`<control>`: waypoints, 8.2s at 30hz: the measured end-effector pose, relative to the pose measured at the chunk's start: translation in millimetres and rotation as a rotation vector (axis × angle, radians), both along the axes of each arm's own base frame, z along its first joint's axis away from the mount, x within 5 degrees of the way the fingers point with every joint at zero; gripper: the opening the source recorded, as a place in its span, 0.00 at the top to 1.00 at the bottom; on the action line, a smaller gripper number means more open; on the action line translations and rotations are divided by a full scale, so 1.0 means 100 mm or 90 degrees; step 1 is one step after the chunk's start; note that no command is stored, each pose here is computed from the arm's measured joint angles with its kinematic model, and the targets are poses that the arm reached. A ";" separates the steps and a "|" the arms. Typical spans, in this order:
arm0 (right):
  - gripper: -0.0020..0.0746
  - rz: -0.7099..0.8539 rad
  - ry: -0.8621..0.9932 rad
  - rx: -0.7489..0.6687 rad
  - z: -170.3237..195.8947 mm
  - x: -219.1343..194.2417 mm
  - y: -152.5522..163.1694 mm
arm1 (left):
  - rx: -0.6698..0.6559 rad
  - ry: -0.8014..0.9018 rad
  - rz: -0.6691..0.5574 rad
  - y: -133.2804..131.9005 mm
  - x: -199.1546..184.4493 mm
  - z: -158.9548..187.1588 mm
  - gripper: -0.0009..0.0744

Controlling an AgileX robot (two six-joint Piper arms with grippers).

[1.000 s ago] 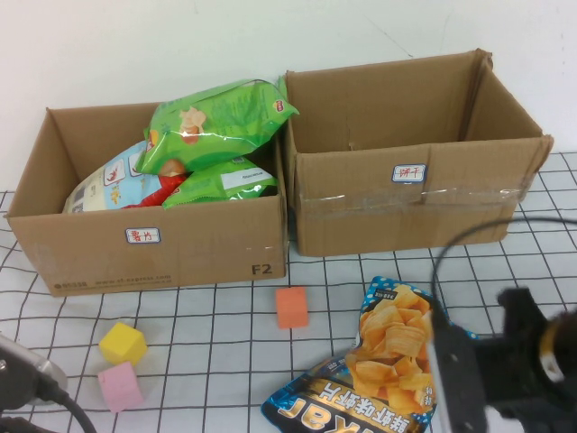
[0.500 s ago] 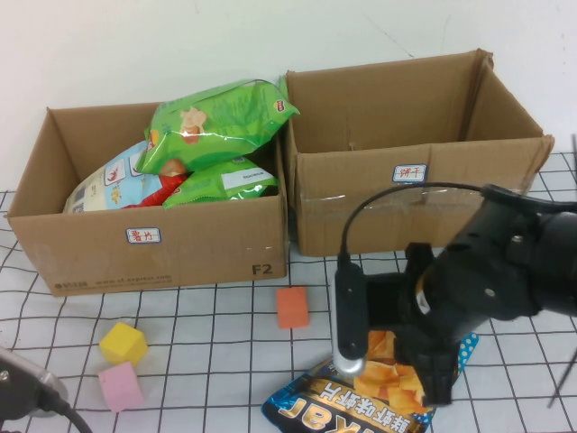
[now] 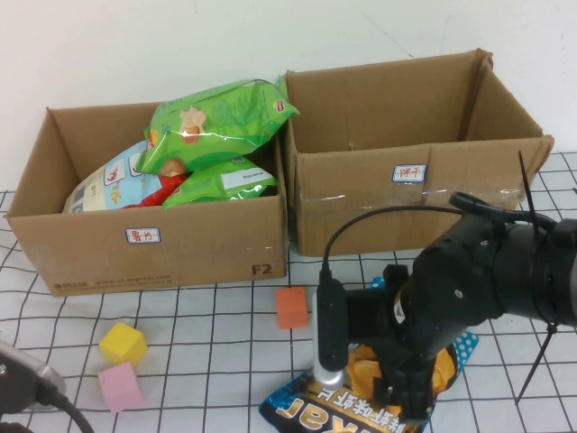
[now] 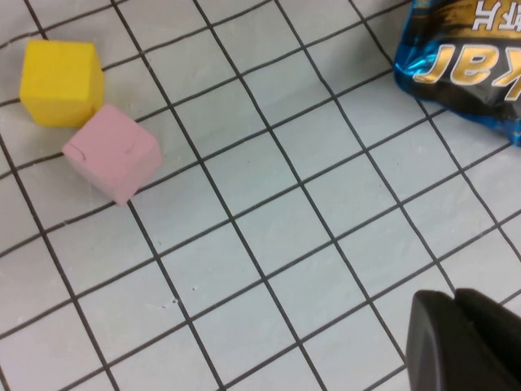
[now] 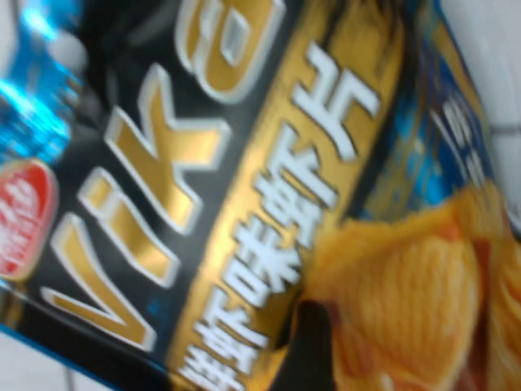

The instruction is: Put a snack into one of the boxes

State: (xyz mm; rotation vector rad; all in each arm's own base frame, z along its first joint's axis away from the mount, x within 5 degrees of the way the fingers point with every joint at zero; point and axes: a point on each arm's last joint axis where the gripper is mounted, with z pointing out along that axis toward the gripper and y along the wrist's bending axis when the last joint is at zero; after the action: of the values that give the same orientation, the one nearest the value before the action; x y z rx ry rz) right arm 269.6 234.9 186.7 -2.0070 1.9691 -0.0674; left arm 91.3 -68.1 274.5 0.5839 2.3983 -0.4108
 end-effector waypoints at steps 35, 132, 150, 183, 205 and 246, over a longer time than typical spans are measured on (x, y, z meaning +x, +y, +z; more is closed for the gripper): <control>0.89 0.014 0.132 0.070 -0.05 -0.03 0.23 | -0.004 -0.009 0.001 0.00 0.01 0.01 0.99; 0.97 -0.156 -0.034 0.303 1.93 0.01 0.26 | -0.015 -0.305 0.229 0.63 -0.26 0.37 0.99; 0.97 -0.487 -0.137 0.211 1.00 -1.22 -1.38 | -0.127 -0.445 0.207 0.64 -0.36 -0.02 0.99; 0.97 -0.525 -0.192 0.379 0.73 -1.91 -2.00 | -0.089 -0.447 0.206 0.65 -0.33 -0.12 0.99; 0.97 -0.481 -0.181 0.382 0.73 -1.93 -1.95 | -0.101 -0.385 0.322 0.62 -0.41 -0.83 0.99; 0.97 -0.481 -0.181 0.382 0.73 -1.93 -1.95 | -0.102 -0.355 0.342 0.62 -0.39 -1.01 0.99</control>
State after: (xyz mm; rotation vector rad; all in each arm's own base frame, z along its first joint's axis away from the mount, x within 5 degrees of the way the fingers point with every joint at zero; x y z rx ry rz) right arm 76.1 39.9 259.4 -0.7891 2.1066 0.0565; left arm 52.5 -5.8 173.8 -0.0373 1.8586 -0.1690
